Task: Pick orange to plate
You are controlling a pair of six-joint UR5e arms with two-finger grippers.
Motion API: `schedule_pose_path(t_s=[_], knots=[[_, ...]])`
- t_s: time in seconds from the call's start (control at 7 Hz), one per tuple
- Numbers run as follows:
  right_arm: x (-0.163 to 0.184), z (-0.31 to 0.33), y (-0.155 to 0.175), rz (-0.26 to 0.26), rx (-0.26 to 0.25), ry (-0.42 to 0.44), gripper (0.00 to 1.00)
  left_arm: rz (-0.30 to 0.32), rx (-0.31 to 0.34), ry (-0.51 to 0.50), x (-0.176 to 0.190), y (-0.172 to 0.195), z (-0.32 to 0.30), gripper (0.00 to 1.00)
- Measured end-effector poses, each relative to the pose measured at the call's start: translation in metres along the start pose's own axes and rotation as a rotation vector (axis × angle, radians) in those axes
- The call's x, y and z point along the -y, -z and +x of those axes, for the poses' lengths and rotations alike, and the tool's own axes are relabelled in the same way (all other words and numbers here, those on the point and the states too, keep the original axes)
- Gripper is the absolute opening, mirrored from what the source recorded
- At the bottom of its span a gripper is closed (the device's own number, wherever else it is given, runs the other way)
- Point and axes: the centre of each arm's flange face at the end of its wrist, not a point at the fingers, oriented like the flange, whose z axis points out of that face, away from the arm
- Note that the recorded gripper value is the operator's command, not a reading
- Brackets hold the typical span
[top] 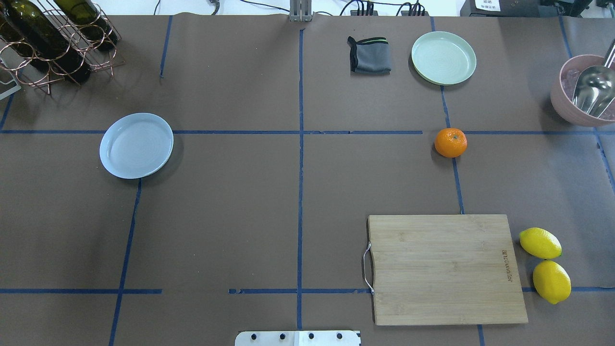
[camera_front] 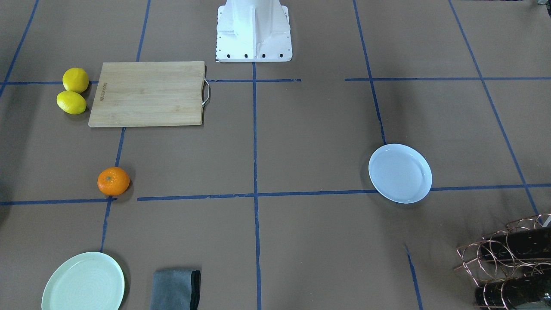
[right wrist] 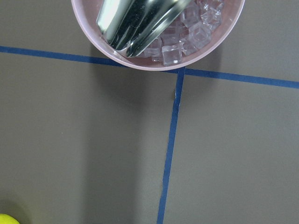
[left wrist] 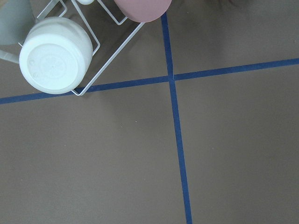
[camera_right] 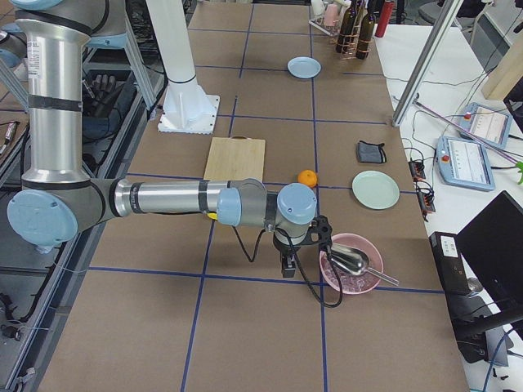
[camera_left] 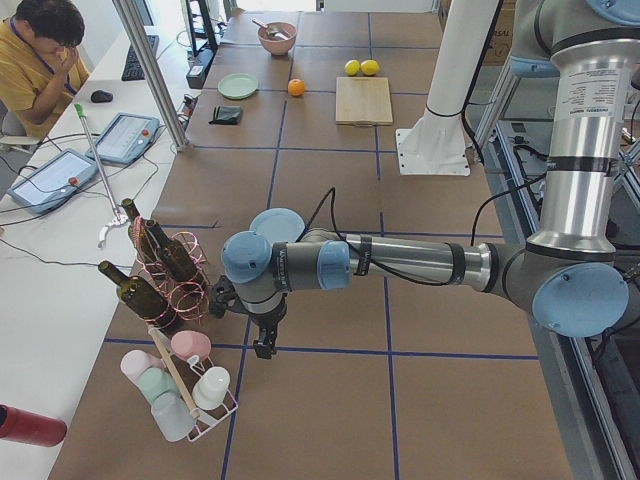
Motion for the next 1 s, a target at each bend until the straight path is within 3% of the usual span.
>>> schedule_pose_path(t_s=[0.71, 1.0], knots=[[-0.002, -0.001, 0.000, 0.001, 0.000, 0.002, 1.00, 0.025, 0.006, -0.032, 0.005, 0.011, 0.014, 1.00], [-0.001, -0.002, 0.001, 0.003, 0.003, 0.003, 1.00, 0.057, -0.036, -0.072, 0.009, 0.010, 0.024, 1.00]])
